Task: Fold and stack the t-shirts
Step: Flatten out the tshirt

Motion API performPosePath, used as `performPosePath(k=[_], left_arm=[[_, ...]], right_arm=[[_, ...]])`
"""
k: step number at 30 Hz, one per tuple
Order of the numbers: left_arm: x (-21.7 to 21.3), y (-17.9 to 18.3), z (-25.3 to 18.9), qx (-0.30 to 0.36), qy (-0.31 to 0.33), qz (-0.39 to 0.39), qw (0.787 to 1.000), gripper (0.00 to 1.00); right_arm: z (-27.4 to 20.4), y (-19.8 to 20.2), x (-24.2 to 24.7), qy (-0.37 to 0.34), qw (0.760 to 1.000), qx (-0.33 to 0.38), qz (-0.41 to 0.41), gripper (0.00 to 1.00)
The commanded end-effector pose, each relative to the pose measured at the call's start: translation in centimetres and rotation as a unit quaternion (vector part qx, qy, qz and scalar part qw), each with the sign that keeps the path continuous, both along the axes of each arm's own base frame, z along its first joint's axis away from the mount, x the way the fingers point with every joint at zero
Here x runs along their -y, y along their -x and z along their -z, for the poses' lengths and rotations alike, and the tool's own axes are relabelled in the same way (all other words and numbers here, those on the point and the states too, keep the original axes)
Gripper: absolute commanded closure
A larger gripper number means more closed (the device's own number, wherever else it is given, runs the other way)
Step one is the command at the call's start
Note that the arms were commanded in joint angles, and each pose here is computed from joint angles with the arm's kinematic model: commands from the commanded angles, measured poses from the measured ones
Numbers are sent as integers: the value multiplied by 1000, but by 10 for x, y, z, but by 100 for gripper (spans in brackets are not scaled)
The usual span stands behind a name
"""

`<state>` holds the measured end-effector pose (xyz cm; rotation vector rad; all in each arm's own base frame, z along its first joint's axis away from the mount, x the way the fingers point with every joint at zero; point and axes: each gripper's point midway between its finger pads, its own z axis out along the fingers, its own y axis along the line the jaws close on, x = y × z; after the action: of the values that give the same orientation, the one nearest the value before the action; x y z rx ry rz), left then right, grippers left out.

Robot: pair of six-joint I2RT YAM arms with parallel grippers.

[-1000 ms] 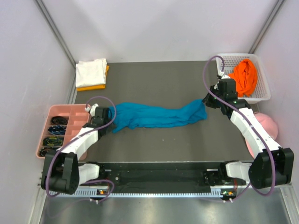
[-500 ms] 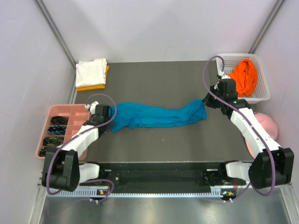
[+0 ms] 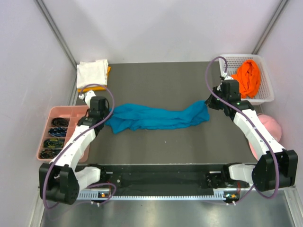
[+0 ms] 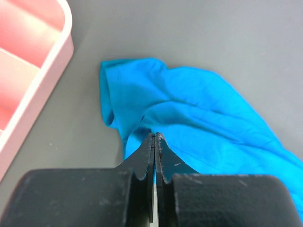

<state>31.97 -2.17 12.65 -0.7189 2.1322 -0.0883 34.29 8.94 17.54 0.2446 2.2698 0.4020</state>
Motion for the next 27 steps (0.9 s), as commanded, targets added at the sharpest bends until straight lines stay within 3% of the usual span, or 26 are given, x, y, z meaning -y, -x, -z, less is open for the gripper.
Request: performPosePath(k=[1,10,19,27], left_arm=[[-7,-10,-38,44,-17,-7,999,100],[-4,-24,-68,77,-18,2,997,100],[5,-30,25,4,3,3,1000,100],[13,-44,52,-30,14,5,999,98]], right_arm=[[-16,-3,1,0,1000,23,2,100],[-19,0,5,8,1000,27,7,100],[-12,-1,3,4,1000,19,5,100],[-10,-2,2,4,1000,16,2,100]])
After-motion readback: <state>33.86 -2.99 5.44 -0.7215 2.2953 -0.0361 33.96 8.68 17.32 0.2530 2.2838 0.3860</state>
